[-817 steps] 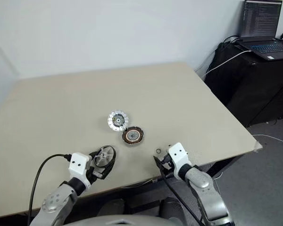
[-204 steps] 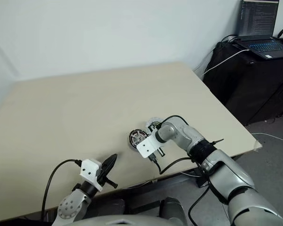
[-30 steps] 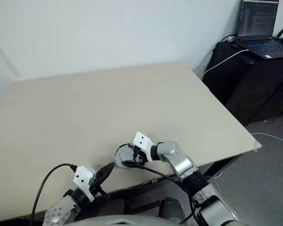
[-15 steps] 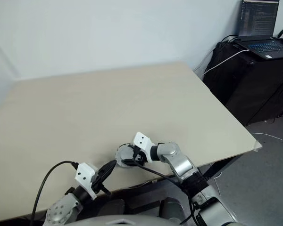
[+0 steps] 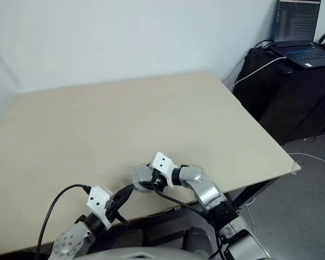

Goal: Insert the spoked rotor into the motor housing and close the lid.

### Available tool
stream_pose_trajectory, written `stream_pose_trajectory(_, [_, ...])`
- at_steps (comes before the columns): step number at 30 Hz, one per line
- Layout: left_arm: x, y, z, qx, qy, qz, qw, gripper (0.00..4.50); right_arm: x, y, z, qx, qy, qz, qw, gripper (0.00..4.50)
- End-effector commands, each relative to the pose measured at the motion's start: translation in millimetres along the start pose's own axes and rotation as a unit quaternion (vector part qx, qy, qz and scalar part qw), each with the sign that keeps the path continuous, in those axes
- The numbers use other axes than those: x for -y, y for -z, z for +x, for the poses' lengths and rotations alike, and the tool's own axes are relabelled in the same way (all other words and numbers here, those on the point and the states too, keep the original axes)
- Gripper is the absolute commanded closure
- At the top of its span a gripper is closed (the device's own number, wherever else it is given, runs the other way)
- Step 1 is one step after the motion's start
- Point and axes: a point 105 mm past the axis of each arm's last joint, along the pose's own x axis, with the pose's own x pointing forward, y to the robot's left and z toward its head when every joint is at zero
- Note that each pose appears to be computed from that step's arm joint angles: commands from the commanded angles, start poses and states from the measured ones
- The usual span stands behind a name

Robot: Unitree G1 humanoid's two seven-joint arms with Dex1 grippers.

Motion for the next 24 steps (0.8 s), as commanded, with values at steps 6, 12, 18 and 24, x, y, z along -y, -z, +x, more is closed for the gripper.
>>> stream_pose_trajectory(6, [2,-23,2,0.032,0.0,0.013,0.999,4.5,3,-7,6,-0.008,-0.004,-0.021,1.0,1.23])
stream_pose_trajectory(12, [1,-23,2,0.027,-0.003,0.013,1.0,4.5,7,-5,9,-0.027,0.002,-0.019,0.999,1.23])
stream_pose_trajectory(18, [-3,-18,1,0.02,-0.013,0.005,1.0,4.5,6,-1,10,-0.042,0.001,-0.02,0.999,1.23])
stream_pose_trajectory(24, [-9,-3,-4,0.008,-0.03,-0.014,0.999,4.5,7,1,8,-0.045,0.001,-0.021,0.999,1.23])
